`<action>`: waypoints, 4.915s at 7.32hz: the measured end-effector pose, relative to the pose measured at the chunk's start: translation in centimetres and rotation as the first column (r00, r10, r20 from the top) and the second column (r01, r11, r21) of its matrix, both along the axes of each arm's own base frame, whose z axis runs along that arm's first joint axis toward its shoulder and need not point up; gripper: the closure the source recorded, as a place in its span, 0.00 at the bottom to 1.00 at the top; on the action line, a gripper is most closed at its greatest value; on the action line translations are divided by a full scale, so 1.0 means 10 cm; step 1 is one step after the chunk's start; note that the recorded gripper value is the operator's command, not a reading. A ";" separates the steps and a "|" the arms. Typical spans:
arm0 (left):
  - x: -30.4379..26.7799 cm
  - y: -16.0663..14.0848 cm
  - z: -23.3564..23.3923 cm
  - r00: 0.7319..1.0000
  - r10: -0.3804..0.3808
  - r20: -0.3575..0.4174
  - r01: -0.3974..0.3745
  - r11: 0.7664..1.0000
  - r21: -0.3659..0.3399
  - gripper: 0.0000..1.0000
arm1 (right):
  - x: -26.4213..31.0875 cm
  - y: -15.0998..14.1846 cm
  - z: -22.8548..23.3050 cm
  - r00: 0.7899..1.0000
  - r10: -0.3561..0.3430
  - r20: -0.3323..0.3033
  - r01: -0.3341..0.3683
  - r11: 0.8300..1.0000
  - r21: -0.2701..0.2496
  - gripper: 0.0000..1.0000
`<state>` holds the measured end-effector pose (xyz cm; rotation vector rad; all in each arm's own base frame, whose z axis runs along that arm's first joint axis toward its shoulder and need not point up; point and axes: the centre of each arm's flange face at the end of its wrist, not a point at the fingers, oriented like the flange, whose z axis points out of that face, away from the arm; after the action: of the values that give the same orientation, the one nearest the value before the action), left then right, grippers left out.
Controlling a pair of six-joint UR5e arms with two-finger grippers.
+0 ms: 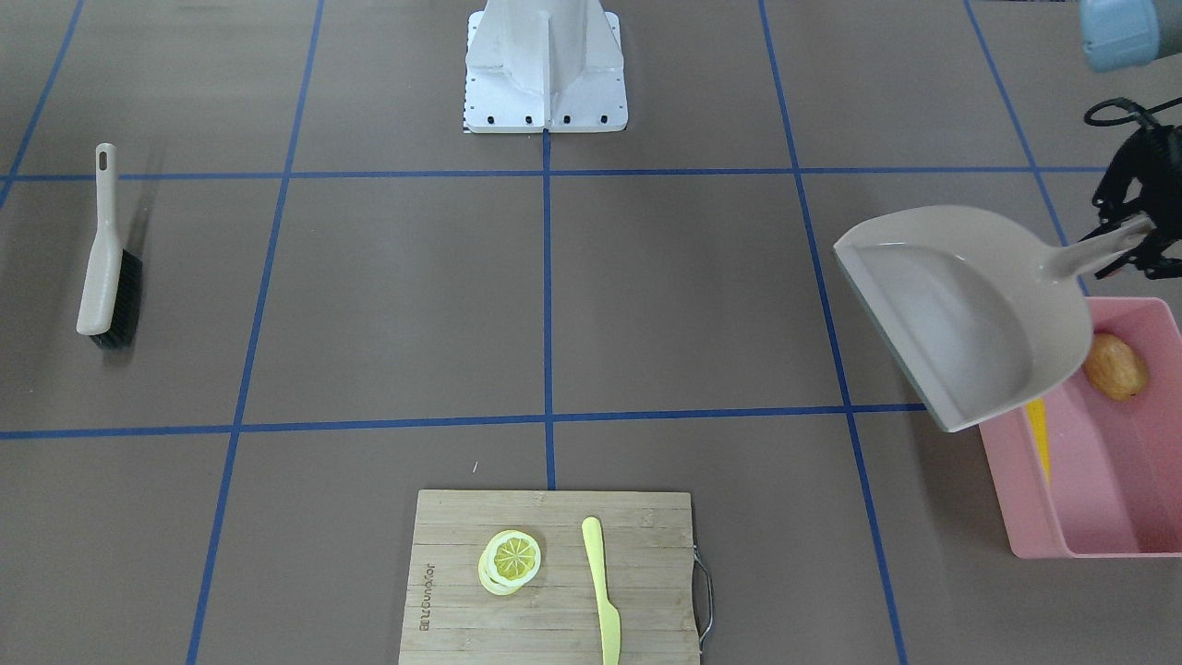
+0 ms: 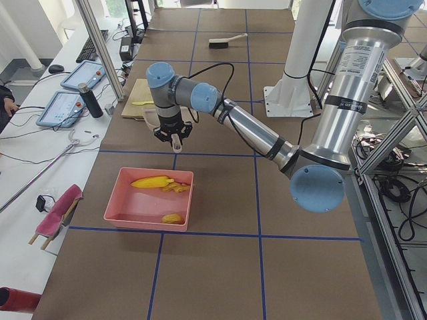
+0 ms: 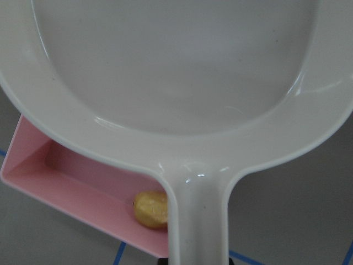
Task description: Sweep and dump trash into bin
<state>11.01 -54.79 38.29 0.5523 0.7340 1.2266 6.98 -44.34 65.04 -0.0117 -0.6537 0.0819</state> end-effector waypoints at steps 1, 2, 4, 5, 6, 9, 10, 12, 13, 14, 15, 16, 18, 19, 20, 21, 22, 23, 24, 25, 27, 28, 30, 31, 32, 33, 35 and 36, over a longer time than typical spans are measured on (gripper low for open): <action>0.50 0.05 -0.15 0.999 0.020 -0.025 -0.020 1.000 -0.012 1.00 | 0.00 -0.01 0.13 1.000 -0.010 0.001 0.010 1.000 0.023 0.00; 1.06 0.13 -0.26 0.997 0.052 -0.049 -0.054 0.998 -0.022 1.00 | 0.00 0.00 0.23 1.000 -0.015 0.001 0.015 0.999 0.034 0.00; 1.87 0.25 -0.26 0.988 0.134 -0.071 -0.137 0.990 -0.030 1.00 | 0.00 -0.01 0.36 1.000 -0.017 -0.007 0.017 0.999 0.028 0.00; 2.07 0.31 -0.21 0.984 0.162 -0.070 -0.165 0.986 -0.037 1.00 | 0.00 -0.02 0.44 1.000 -0.017 -0.009 0.017 1.000 0.016 0.00; 2.19 0.36 -0.14 0.981 0.180 -0.065 -0.183 0.982 -0.047 1.00 | 0.00 -0.03 0.51 1.000 -0.016 -0.011 0.016 1.000 0.009 0.00; 2.46 0.45 0.05 0.979 0.201 -0.017 -0.202 0.979 -0.041 1.00 | -0.01 -0.02 0.56 1.000 -0.012 -0.005 0.012 0.997 0.072 0.00; 2.52 0.46 0.09 0.980 0.200 -0.004 -0.200 0.980 -0.024 1.00 | -0.02 -0.01 0.54 1.000 -0.013 0.006 0.012 0.995 0.095 0.00; 2.60 0.42 0.16 0.981 0.196 0.007 -0.196 0.981 -0.001 1.00 | -0.06 0.06 0.44 0.997 -0.020 0.069 0.012 0.994 0.113 0.00; 2.64 0.41 0.19 0.981 0.193 0.013 -0.193 0.981 0.011 1.00 | -0.07 0.21 0.37 0.996 -0.020 0.090 0.010 0.994 0.112 0.00; 2.67 0.40 0.20 0.982 0.190 0.018 -0.190 0.981 0.020 0.84 | -0.07 0.33 0.26 0.995 -0.018 0.097 0.008 0.995 0.102 0.00; 2.68 0.39 0.22 0.982 0.189 0.020 -0.189 0.982 0.024 0.15 | -0.07 0.38 0.06 0.995 -0.016 0.094 0.009 0.997 0.079 0.00; 2.69 0.38 0.22 0.982 0.188 0.020 -0.188 0.982 0.028 0.02 | -0.07 0.39 -0.06 0.996 -0.018 0.086 0.013 0.998 0.055 0.00; 2.69 0.38 0.19 0.982 0.187 0.008 -0.187 0.981 0.049 0.02 | -0.08 0.35 -0.14 0.998 -0.025 0.061 0.023 0.999 0.042 0.00; 2.65 0.39 0.12 0.983 0.184 -0.002 -0.184 0.981 0.064 0.02 | -0.09 0.28 -0.17 0.998 -0.030 0.048 0.028 0.998 0.048 0.00; 2.59 0.42 0.00 0.985 0.173 -0.016 -0.171 0.982 0.076 0.02 | -0.10 0.24 -0.15 0.999 -0.032 0.044 0.030 0.998 0.048 0.00; 2.48 0.48 -0.12 0.991 0.129 -0.035 -0.127 0.990 0.055 0.02 | -0.10 0.23 -0.13 0.998 -0.033 0.045 0.031 0.998 0.046 0.00; 2.34 0.57 -0.24 0.997 0.048 -0.055 -0.049 0.999 -0.009 0.02 | -0.11 0.23 -0.12 0.998 -0.033 0.047 0.031 0.999 0.043 0.00; 2.11 0.65 -0.32 0.995 -0.070 -0.064 0.063 0.992 -0.109 0.02 | -0.11 0.23 -0.12 0.998 -0.033 0.049 0.031 0.999 0.043 0.00; 1.79 0.62 -0.30 0.978 -0.204 -0.050 0.190 0.958 -0.213 0.02 | -0.11 0.23 -0.12 0.998 -0.032 0.050 0.030 0.999 0.043 0.00; 1.39 0.51 -0.17 0.944 -0.330 -0.014 0.312 0.903 -0.296 0.02 | -0.11 0.23 -0.12 0.998 -0.033 0.050 0.031 0.999 0.043 0.00; 0.46 0.36 0.27 0.843 -0.531 0.091 0.513 0.740 -0.435 0.02 | -0.11 0.23 -0.12 0.998 -0.035 0.049 0.032 0.999 0.043 0.00; 0.02 0.39 0.53 0.786 -0.599 0.155 0.583 0.631 -0.512 0.02 | -0.11 0.23 -0.12 0.998 -0.035 0.049 0.033 0.999 0.043 0.00; -0.84 0.68 1.35 0.689 -0.655 0.310 0.651 0.371 -0.663 0.02 | -0.11 0.23 -0.12 0.998 -0.034 0.049 0.032 0.999 0.043 0.00; -1.26 0.92 1.84 0.647 -0.655 0.391 0.657 0.220 -0.721 0.01 | -0.11 0.23 -0.12 0.998 -0.034 0.049 0.032 0.999 0.043 0.00; -1.57 1.22 2.31 0.614 -0.643 0.457 0.655 0.093 -0.749 0.01 | -0.11 0.23 -0.12 0.998 -0.034 0.049 0.032 0.999 0.043 0.00; -1.71 1.46 2.66 0.597 -0.621 0.508 0.651 0.005 -0.759 0.01 | -0.11 0.23 -0.12 0.998 -0.034 0.049 0.032 0.999 0.043 0.00; -1.79 1.63 3.00 0.587 -0.586 0.559 0.650 -0.071 -0.757 0.01 | -0.11 0.23 -0.12 0.998 -0.034 0.049 0.032 0.999 0.043 0.00; -1.80 1.58 3.04 0.585 -0.585 0.562 0.650 -0.077 -0.756 0.01 | -0.11 0.23 -0.11 0.998 -0.034 0.049 0.032 0.999 0.042 0.00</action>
<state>-7.01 -38.97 68.65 -0.2284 0.8522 -0.2802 5.90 -42.01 63.90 0.0157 -0.7042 0.0364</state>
